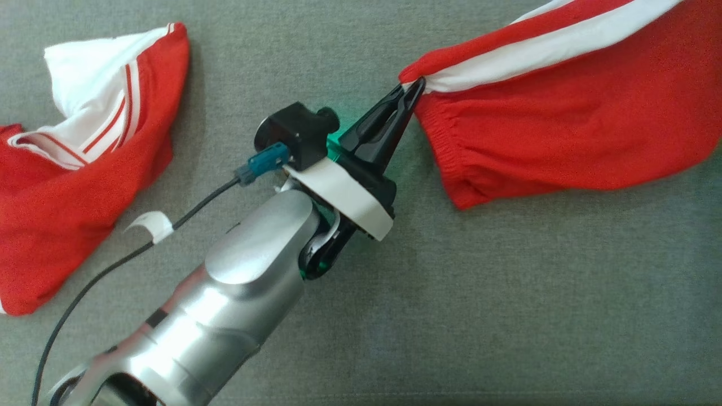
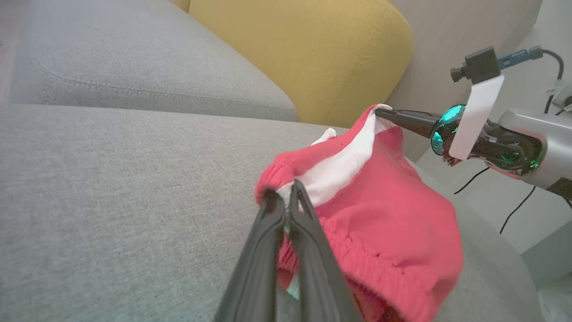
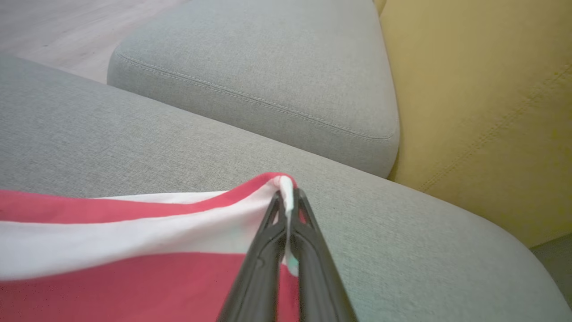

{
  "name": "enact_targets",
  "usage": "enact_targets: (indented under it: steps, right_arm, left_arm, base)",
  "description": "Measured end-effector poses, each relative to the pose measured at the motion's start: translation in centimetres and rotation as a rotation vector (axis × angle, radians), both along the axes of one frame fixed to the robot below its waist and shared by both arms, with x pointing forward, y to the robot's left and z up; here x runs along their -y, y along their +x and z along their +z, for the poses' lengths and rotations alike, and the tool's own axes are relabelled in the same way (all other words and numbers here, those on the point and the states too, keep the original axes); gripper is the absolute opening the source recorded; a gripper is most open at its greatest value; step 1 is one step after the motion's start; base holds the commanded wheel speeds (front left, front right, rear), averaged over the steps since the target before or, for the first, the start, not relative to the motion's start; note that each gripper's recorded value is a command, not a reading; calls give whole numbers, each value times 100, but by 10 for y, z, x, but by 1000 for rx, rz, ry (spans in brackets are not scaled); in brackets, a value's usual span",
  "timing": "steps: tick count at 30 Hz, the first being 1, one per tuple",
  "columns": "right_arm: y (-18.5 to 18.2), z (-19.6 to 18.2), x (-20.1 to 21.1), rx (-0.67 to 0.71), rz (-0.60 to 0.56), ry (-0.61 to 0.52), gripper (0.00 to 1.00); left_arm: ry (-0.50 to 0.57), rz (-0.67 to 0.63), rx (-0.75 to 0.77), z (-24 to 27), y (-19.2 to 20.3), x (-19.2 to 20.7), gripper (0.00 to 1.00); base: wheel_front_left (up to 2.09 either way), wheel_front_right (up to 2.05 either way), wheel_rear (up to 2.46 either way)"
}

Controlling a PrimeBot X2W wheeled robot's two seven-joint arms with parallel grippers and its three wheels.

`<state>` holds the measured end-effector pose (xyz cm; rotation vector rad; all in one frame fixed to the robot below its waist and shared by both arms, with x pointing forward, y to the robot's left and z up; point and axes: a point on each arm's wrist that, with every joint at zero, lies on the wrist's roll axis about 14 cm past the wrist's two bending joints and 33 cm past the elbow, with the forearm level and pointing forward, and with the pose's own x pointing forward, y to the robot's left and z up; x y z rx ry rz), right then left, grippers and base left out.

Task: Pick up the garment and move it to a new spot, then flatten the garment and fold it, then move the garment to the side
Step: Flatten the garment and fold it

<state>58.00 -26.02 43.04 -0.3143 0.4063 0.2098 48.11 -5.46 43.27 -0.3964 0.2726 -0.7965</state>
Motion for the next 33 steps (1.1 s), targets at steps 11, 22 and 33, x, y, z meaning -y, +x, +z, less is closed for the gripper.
enact_targets:
  steps: [11, 22, 33]
  right_arm:
    - [13, -9, -10, 49, 21, 59, 100]
    - [-41, -57, 28, -182, -161, 169, 100]
    - [-30, -81, 2, -309, -219, 301, 0]
  left_arm:
    - [18, 32, 52, 4, 4, -10, 100]
    - [184, 576, 368, 74, -19, -115, 100]
    - [337, 731, 341, 63, -62, -160, 100]
  base:
    - [0, 0, 0]
    - [0, 0, 0]
    - [0, 0, 0]
